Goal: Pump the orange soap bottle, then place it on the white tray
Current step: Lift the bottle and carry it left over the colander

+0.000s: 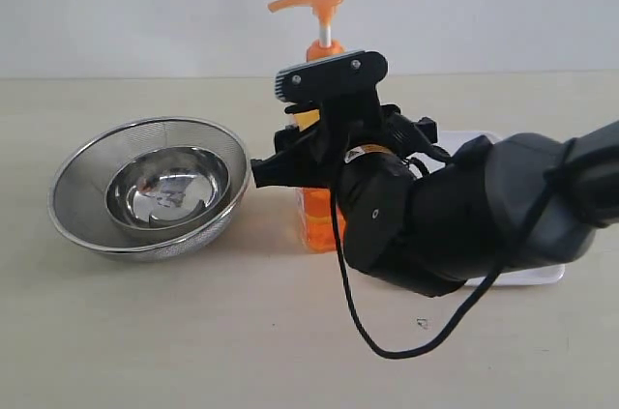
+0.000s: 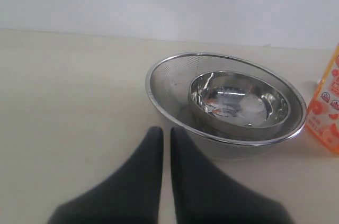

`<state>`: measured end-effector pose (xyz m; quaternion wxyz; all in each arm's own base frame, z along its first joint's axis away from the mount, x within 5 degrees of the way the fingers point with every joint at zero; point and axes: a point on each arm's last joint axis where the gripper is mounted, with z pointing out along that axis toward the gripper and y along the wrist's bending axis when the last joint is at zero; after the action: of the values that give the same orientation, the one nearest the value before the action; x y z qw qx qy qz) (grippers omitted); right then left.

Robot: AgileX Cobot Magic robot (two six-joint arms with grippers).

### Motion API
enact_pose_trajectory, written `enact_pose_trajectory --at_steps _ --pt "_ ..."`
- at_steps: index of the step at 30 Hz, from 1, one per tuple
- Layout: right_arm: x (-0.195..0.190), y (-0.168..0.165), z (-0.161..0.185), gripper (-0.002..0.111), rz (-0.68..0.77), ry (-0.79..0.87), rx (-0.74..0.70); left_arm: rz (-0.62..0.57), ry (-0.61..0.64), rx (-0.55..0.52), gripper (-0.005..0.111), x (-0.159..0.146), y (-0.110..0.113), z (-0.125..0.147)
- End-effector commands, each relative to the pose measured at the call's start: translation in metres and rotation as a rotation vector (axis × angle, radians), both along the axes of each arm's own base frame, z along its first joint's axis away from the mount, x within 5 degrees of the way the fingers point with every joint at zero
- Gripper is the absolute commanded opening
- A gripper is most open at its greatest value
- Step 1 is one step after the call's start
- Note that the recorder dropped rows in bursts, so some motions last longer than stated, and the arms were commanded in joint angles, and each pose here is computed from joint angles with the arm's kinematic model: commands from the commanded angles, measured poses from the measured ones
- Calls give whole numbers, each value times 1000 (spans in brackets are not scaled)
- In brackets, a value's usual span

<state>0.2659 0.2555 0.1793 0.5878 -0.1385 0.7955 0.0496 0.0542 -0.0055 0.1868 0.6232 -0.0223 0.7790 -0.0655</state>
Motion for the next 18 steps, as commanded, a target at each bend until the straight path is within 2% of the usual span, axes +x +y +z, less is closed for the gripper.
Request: enact_pose_trajectory --at_steps 1,4,7,9,13,18 --pt "4 6 14 2 60 -101 -81 3 -7 9 5 0 0 0" --pt "12 16 30 0 75 -134 -127 3 -7 9 5 0 0 0" --pt "19 19 43 0 25 -125 -142 3 -7 9 5 0 0 0" --pt "22 20 49 0 25 -135 -239 3 -7 9 5 0 0 0" --pt "21 24 51 0 60 -140 -280 3 -7 9 5 0 0 0" --pt "13 35 49 0 24 -221 -380 3 -7 9 5 0 0 0"
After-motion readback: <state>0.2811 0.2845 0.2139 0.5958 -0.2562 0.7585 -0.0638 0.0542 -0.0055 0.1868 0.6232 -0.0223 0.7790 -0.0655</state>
